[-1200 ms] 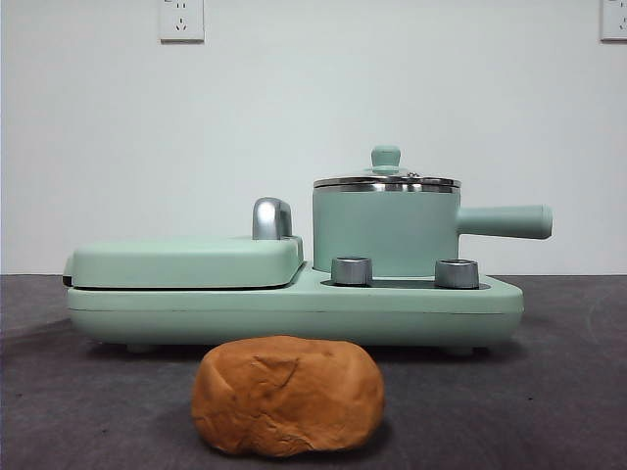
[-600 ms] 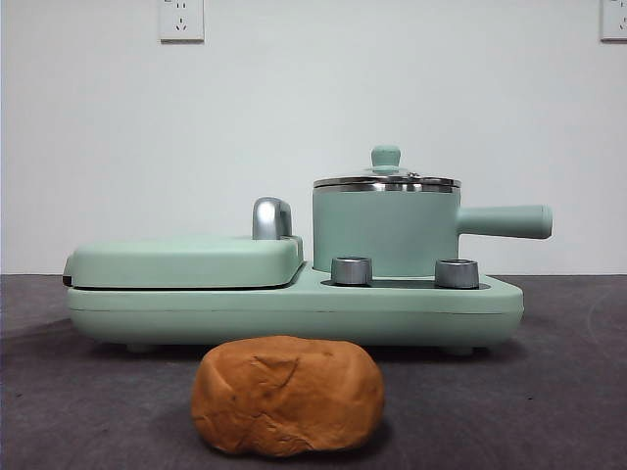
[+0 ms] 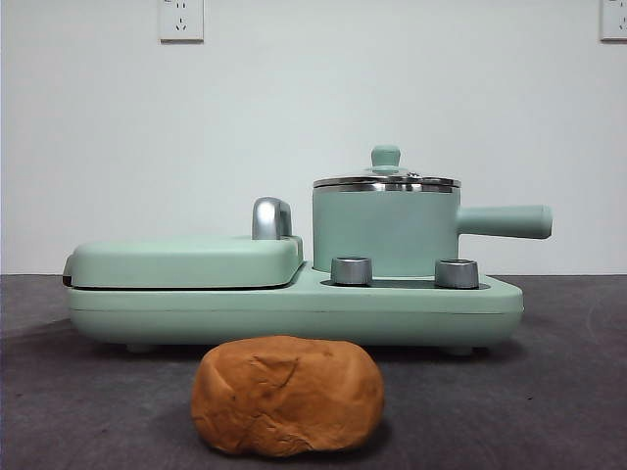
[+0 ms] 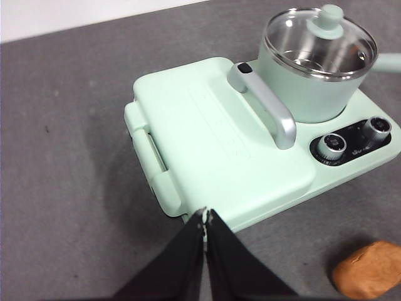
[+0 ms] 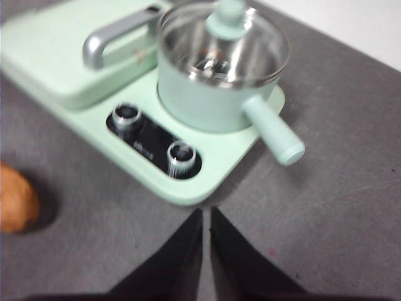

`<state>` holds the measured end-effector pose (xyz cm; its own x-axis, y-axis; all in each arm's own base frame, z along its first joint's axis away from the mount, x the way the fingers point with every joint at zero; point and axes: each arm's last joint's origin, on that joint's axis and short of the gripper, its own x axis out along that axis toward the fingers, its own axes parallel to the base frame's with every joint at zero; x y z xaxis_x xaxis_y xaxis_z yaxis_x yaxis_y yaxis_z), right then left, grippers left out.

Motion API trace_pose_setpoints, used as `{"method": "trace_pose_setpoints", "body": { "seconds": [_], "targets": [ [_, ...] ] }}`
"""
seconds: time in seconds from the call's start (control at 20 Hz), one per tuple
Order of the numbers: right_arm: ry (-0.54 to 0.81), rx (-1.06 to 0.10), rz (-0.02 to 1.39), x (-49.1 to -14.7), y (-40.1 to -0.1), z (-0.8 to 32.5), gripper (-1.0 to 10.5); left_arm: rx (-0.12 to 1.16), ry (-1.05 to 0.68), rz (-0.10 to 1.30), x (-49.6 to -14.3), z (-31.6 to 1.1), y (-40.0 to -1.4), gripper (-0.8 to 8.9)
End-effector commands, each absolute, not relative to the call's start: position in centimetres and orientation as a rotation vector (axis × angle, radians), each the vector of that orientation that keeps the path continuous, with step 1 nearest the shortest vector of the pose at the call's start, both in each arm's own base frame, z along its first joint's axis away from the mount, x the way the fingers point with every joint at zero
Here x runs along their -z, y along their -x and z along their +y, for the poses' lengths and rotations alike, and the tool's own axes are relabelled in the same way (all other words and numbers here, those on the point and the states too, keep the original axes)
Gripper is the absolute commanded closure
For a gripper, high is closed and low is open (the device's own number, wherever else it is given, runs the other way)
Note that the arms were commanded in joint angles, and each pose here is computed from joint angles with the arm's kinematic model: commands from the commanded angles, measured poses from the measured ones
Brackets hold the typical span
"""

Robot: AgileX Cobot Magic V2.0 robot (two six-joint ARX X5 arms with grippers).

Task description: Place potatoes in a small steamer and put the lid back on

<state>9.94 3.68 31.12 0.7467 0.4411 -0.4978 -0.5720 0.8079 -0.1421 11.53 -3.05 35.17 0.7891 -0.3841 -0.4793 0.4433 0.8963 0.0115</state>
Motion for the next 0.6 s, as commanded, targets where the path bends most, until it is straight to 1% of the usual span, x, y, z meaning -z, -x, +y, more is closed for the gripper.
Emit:
{"method": "trace_pose_setpoints", "body": {
  "seconds": [0.05,0.1,0.15,0.4,0.6],
  "targets": [
    [0.337,-0.577,0.455,-31.48,-9.90,3.75,7.6,0.465,-0.162,0.444,-36.05,-3.10,-11.46,6.00],
    [0.337,-0.578,0.456,-31.47,-9.90,3.75,7.2,0.465,-0.160,0.445,-36.05,-3.10,-11.45,5.25],
    [0.336,-0.578,0.456,-31.47,-9.89,3.75,7.1,0.464,-0.157,0.446,-36.05,-3.11,-11.45,4.97],
    [0.332,-0.576,0.457,-31.47,-9.90,3.75,7.1,0.468,-0.155,0.446,-36.04,-3.16,-11.48,5.02],
    [0.299,-0.568,0.467,-31.47,-9.90,3.75,7.1,0.494,-0.159,0.430,-36.13,-3.60,-12.09,5.02]
  ]
}}
